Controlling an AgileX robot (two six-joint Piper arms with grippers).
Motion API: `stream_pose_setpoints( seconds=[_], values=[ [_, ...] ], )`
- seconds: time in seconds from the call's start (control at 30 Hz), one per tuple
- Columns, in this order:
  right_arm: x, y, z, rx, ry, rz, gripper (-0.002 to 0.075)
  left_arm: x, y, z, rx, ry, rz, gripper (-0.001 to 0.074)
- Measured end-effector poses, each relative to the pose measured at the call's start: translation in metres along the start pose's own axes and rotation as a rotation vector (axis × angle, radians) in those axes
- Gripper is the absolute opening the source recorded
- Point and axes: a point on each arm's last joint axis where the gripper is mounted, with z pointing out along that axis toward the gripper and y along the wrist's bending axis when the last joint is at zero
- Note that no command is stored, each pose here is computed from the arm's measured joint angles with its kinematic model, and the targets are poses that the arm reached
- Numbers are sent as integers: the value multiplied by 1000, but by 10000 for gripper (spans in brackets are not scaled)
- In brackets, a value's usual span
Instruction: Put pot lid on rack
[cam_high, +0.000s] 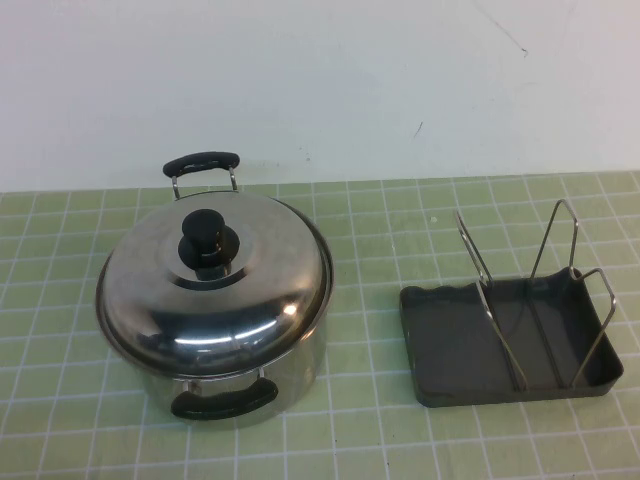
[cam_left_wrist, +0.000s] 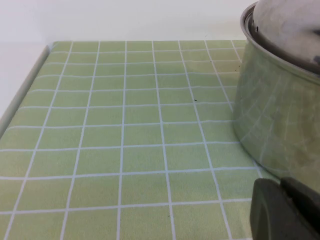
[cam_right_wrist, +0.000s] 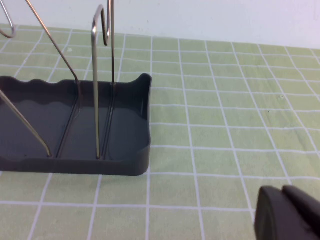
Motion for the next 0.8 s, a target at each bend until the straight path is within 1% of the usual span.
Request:
stream_pose_setpoints(
  seconds=[0.2, 0.33, 0.4, 0.5, 0.53, 0.57, 0.6, 0.73, 0.8],
  values=[
    [0, 0, 0, 0, 0, 0, -1, 0, 0, 0, 1, 0, -4, -2],
    [0, 0, 0, 0, 0, 0, -1, 0, -2, 0, 22, 1, -66, -2],
    [0, 0, 0, 0, 0, 0, -1, 0, -5, 0, 50, 3, -172, -2],
    [0, 0, 0, 0, 0, 0, -1, -2, -11, -1, 123, 10, -443, -2],
    [0, 0, 0, 0, 0, 0, -1, -1, -12, -1, 133, 13, -481, -2],
    [0, 0, 0, 0, 0, 0, -1, -2, -15, -1, 165, 17, -584, -2],
    [0, 0, 0, 0, 0, 0, -1, -4, -16, -1, 182, 14, -646, -2],
    [0, 0, 0, 0, 0, 0, -1, -9, -18, -2, 238, -15, -852, -2],
    [0, 0, 0, 0, 0, 0, -1, -12, -18, -2, 246, -34, -897, -2]
  ],
)
